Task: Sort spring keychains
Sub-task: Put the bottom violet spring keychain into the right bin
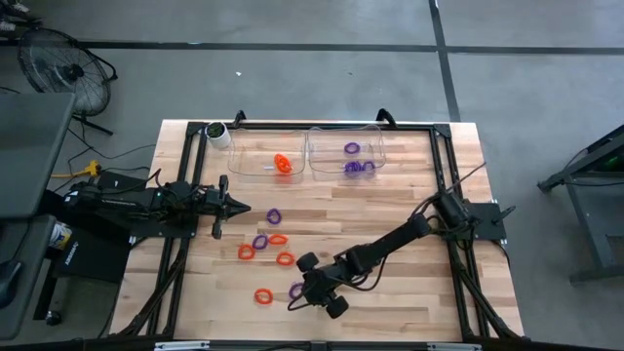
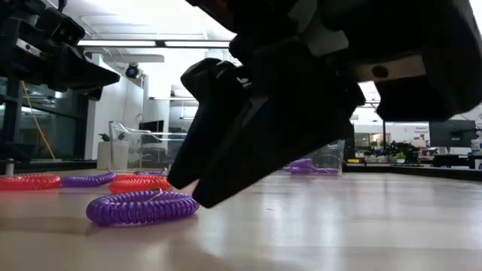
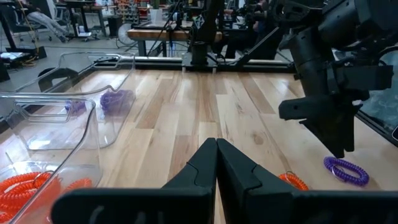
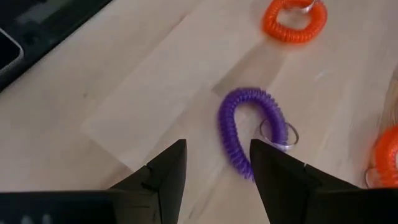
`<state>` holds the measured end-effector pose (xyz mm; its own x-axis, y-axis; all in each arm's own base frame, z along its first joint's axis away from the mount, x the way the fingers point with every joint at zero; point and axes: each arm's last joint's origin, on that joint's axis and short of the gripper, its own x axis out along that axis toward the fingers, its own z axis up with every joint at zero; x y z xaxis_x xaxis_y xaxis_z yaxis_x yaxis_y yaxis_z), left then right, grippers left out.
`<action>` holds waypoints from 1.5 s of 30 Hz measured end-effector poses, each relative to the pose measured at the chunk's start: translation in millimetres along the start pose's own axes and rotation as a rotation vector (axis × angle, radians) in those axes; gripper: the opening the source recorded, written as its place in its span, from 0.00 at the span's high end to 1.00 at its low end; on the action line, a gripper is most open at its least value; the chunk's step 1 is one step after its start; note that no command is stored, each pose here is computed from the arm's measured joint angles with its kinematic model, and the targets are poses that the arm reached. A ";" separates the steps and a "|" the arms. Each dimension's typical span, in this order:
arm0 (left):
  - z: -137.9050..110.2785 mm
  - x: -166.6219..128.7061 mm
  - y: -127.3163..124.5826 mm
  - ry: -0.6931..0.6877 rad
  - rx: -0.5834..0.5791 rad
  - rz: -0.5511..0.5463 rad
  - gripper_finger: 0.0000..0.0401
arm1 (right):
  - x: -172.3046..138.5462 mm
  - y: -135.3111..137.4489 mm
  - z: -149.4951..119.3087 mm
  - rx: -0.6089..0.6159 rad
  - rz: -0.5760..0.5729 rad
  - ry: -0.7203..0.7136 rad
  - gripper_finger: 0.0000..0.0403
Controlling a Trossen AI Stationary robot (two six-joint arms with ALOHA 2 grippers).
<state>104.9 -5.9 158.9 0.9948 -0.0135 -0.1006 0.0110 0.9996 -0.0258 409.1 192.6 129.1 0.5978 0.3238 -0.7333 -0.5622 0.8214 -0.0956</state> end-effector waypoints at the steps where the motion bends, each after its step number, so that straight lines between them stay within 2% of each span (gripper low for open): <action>1: 0.0 0.0 0.0 0.000 0.000 0.000 0.99 | 1.0 -0.5 -0.3 0.001 -0.005 -0.002 0.57; 20: 0.0 0.0 0.0 0.000 0.000 0.001 0.99 | 1.3 -5.9 -0.6 -0.018 -0.027 -0.010 0.57; 27: 0.0 0.0 0.1 0.000 0.000 0.002 0.99 | 11.6 -6.1 -2.1 -0.016 -0.019 -0.013 0.57; 33: 0.1 0.0 0.1 -0.001 0.000 0.003 0.99 | 26.4 -7.0 2.3 0.035 0.011 -0.024 0.58; 39: 0.1 0.0 0.1 -0.001 0.000 0.003 0.99 | 26.9 -6.2 -2.4 0.065 0.016 0.026 0.61; 45: 0.1 0.0 0.1 -0.001 0.000 0.003 0.99 | 26.2 -5.0 -7.0 0.145 0.031 0.081 0.70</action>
<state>104.9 -5.8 159.0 0.9949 -0.0110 -0.0998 0.0084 0.9996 -0.0256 423.6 193.6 105.7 0.5302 0.3165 -0.7866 -0.4883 0.8724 0.0219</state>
